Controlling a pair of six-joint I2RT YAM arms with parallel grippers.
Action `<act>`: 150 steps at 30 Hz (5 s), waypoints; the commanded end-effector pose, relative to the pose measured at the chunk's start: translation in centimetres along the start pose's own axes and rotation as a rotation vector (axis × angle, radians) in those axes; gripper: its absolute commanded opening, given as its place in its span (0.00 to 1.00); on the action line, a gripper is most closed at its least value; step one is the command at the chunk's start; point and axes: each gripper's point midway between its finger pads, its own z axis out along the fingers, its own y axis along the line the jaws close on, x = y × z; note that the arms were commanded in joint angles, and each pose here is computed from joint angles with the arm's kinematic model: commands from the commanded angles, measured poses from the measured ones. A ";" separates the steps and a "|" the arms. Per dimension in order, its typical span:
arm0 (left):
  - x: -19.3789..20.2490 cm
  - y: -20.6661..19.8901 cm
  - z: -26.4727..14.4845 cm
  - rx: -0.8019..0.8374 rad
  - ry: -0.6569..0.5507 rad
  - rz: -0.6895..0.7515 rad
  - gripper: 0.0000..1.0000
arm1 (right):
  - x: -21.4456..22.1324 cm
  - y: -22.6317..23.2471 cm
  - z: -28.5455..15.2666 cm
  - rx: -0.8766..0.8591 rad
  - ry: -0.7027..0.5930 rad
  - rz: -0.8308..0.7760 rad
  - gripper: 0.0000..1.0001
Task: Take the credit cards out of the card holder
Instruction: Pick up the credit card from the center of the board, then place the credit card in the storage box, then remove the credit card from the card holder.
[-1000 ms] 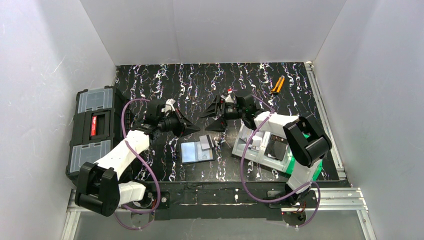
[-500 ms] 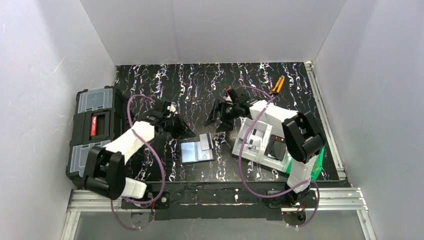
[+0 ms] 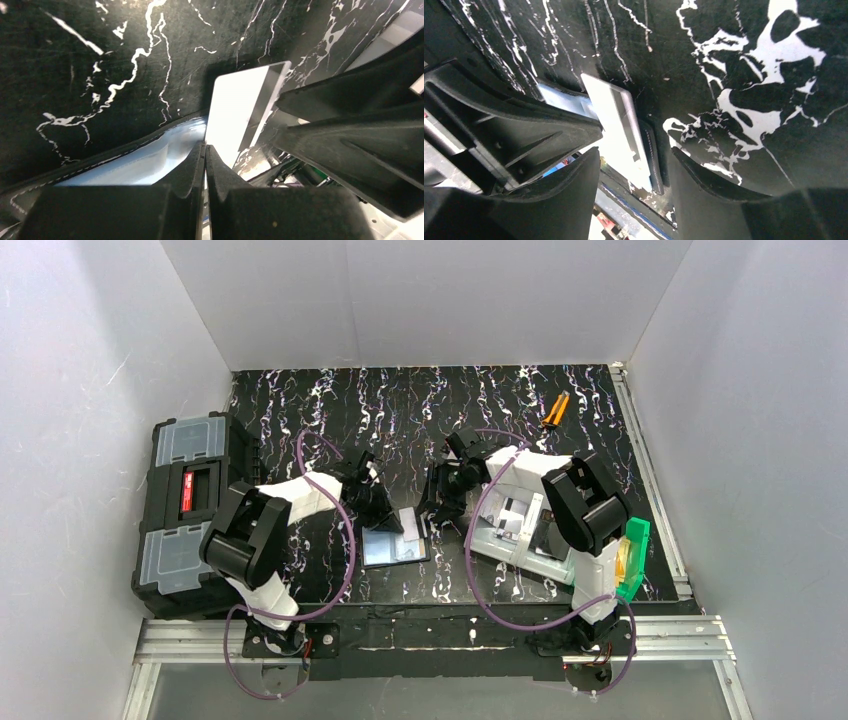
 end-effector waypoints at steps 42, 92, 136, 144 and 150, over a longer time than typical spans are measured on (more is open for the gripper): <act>-0.6 -2.4 -6.4 -0.089 -0.111 0.186 0.12 | 1.2 4.5 -6.3 -0.025 -0.117 -0.127 0.01; 4.2 -0.2 -3.1 -0.389 -0.132 0.507 0.63 | -0.3 -4.2 -17.4 0.379 -0.437 -0.011 0.98; 4.3 1.7 1.0 -0.574 -0.203 0.593 0.27 | 1.6 -4.8 -15.4 0.259 -0.378 -0.006 0.96; 3.8 2.0 -0.1 -0.515 -0.203 0.546 0.00 | 1.9 -3.2 -14.7 0.194 -0.349 -0.037 0.95; 3.5 0.9 -1.6 -0.353 -0.205 0.451 0.00 | 2.3 -0.2 -13.0 0.133 -0.288 -0.106 0.91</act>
